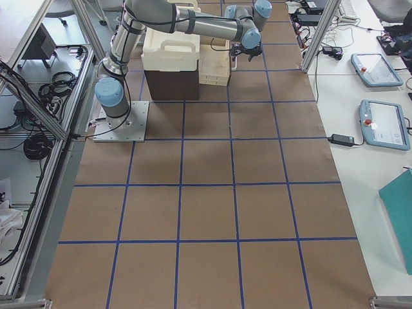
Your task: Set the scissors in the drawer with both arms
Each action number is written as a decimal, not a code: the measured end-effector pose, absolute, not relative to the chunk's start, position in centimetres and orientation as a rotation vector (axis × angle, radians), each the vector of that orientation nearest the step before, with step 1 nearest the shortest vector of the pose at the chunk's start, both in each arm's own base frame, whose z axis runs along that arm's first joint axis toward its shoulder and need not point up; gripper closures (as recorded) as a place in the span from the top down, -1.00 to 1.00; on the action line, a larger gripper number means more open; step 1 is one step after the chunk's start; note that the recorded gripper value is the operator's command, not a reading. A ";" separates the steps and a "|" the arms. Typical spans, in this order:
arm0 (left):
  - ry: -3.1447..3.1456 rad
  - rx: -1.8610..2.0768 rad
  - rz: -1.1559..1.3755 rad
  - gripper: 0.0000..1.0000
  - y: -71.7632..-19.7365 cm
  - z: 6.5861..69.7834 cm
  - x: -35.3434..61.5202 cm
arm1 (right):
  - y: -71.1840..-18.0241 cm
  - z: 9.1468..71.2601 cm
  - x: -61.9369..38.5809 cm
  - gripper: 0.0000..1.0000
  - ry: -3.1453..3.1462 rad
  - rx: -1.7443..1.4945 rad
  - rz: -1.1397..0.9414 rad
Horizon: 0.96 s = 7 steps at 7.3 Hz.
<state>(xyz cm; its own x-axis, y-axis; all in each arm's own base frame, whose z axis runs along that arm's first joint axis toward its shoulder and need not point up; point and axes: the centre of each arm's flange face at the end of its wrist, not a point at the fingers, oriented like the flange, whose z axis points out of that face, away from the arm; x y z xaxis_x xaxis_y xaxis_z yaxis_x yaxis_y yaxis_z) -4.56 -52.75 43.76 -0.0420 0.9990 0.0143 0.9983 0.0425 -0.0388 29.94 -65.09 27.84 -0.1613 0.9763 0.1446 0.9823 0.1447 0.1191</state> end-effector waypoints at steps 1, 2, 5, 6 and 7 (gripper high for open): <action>-2.243 -2.147 0.030 -0.69 -52.8 43.8 -4.4 | -65.3 27.7 29.7 1.00 -2.355 -2.009 -0.290; -2.245 -2.148 0.032 -0.82 -52.7 43.9 -4.4 | -65.5 27.5 29.5 1.00 -2.356 -2.006 -0.292; -2.272 -2.118 0.035 -1.00 -52.7 44.1 -5.1 | -66.2 27.3 29.4 1.00 -2.362 -2.009 -0.288; -2.273 -2.127 0.030 -1.00 -52.7 44.3 -5.5 | -66.5 27.4 29.5 1.00 -2.365 -2.011 -0.285; -2.268 -2.153 0.008 -1.00 -52.7 44.4 -6.1 | -66.6 27.5 29.6 1.00 -2.371 -2.010 -0.282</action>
